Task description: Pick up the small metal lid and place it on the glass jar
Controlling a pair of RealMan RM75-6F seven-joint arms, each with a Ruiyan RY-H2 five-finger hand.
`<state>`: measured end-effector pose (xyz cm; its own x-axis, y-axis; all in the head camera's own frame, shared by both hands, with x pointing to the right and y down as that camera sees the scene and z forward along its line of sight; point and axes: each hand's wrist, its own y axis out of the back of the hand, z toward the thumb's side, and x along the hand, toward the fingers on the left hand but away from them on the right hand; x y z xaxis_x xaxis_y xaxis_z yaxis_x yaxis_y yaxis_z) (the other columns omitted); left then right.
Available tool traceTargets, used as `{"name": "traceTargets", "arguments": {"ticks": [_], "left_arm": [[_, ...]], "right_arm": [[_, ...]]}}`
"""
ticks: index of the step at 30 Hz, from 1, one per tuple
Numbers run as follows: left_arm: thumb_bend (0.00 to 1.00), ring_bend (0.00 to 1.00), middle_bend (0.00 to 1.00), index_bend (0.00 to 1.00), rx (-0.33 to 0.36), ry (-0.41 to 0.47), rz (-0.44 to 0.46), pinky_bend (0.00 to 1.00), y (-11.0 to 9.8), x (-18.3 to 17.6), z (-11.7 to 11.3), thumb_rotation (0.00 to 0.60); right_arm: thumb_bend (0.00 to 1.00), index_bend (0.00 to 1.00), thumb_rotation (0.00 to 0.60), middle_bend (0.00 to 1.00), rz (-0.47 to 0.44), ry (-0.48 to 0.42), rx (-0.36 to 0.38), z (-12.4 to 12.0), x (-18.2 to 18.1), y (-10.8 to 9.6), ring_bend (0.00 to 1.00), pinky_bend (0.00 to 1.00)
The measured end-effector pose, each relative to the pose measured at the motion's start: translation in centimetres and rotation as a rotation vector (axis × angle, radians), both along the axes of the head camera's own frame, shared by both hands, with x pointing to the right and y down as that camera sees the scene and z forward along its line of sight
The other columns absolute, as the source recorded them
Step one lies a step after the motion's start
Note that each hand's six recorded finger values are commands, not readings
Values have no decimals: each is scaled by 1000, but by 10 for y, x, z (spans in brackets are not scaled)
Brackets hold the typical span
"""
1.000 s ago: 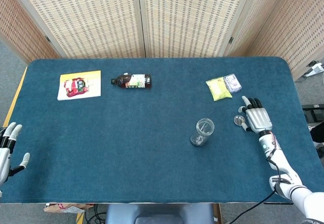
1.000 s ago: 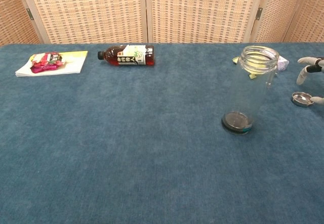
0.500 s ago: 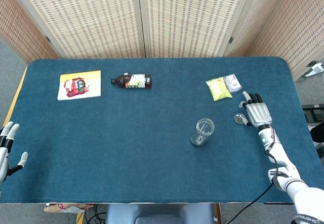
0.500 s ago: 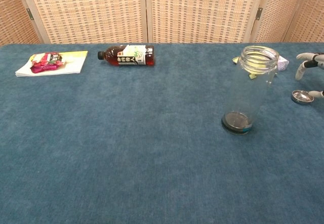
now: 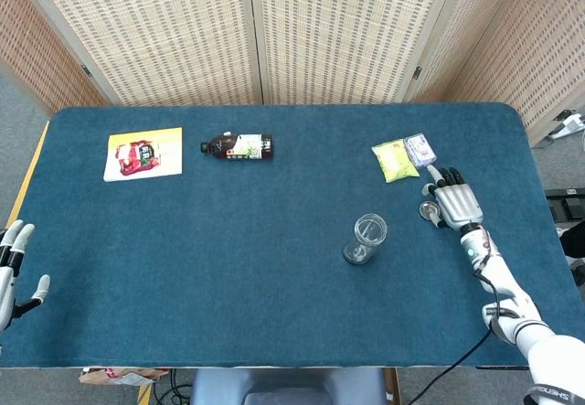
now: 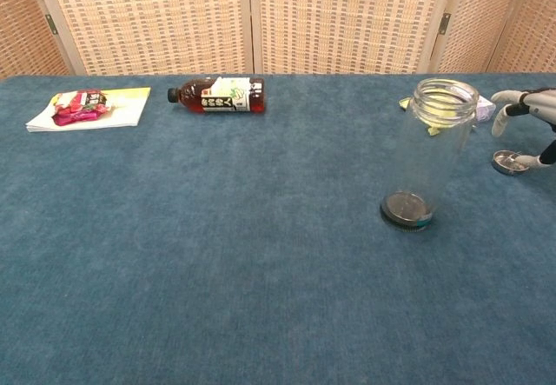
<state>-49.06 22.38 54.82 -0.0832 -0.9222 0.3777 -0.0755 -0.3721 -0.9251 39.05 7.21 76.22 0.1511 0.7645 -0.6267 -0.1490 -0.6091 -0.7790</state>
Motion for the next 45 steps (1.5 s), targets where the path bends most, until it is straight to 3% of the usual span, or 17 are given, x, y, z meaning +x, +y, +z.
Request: {"name": "traceTargets", "arguments": {"ticks": [10,30,45], "left_arm": [[350,0,4,0,0,-2,6,83,2,2,-1,600],[349,0,6,0,0,-3,14,83,0,1,0,600],[350,0,20,0,26,16,45,83,0,3,-2,600]], "right_arm": [[377,488,600,0,-23,6,-18,-6,3,14,0,0],[385,491,600,0,-11,42,-39,2,9,4,0,0],[386,588,600,1,-22,53,-51,10,5,4,0,0]]}}
